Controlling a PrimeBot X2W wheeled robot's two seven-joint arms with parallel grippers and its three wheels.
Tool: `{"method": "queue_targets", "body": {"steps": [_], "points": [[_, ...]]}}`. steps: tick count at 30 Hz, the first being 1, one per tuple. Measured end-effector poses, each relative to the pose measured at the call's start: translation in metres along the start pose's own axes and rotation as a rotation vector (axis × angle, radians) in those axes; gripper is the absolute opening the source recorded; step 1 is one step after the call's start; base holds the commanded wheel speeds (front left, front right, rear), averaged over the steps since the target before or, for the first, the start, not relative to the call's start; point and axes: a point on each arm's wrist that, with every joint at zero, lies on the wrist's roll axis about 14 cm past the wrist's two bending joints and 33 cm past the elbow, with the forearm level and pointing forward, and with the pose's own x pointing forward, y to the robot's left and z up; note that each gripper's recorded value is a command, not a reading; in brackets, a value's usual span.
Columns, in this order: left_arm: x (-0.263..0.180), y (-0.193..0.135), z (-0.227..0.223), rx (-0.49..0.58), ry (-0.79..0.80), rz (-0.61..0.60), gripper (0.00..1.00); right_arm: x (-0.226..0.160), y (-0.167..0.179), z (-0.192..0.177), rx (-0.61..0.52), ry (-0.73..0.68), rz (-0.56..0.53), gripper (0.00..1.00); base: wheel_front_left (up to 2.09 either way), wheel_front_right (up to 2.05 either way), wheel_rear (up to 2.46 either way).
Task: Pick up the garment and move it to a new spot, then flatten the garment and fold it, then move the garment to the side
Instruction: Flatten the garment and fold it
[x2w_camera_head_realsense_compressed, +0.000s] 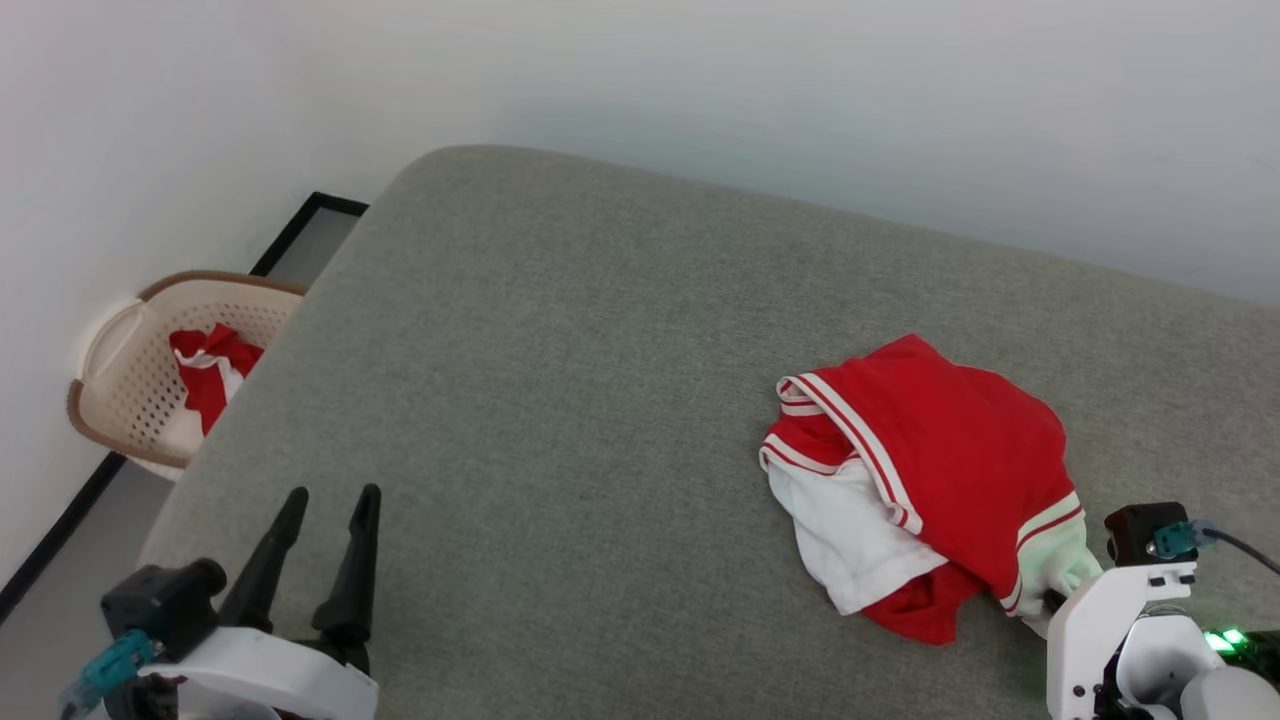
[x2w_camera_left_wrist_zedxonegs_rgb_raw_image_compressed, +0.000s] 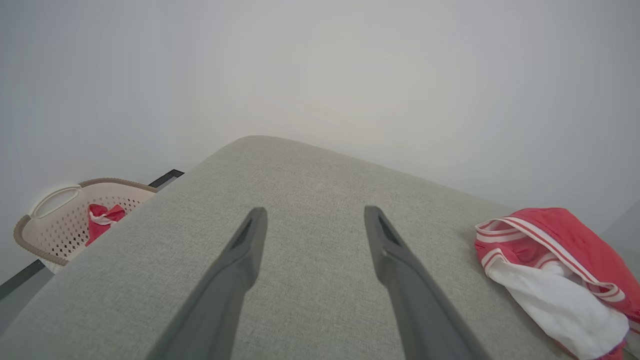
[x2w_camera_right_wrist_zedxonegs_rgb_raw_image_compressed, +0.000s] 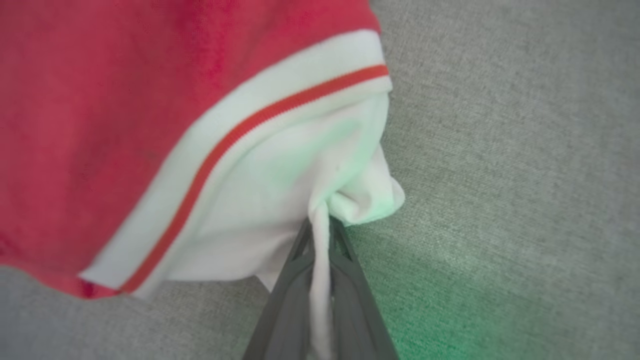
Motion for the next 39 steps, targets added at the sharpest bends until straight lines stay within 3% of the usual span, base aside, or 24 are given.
{"method": "queue_targets", "body": {"steps": [4, 17, 25, 32, 39], "points": [[0.003, -0.002, 0.001, -0.002, -0.007, -0.008, 1.00, -0.005, -0.005, 0.011, 0.020, -0.023, -0.006, 0.00, 0.00, 0.00, 0.00], [0.019, -0.032, 0.000, -0.003, -0.016, -0.106, 1.00, -0.026, -0.044, 0.121, 0.034, -0.280, -0.077, 0.00, 0.00, 0.00, 0.00], [0.029, -0.043, -0.006, 0.000, 0.001, -0.145, 1.00, -0.018, -0.071, 0.163, 0.043, -0.383, -0.132, 0.00, 0.00, 0.00, 0.00], [0.034, -0.046, -0.013, 0.007, 0.024, -0.154, 1.00, -0.003, -0.111, 0.171, 0.005, -0.385, -0.237, 0.00, 0.00, 0.00, 0.00], [0.040, -0.049, -0.020, 0.015, 0.045, -0.159, 1.00, 0.006, -0.150, 0.156, -0.005, -0.329, -0.327, 0.00, 0.00, 0.00, 0.00]]}}
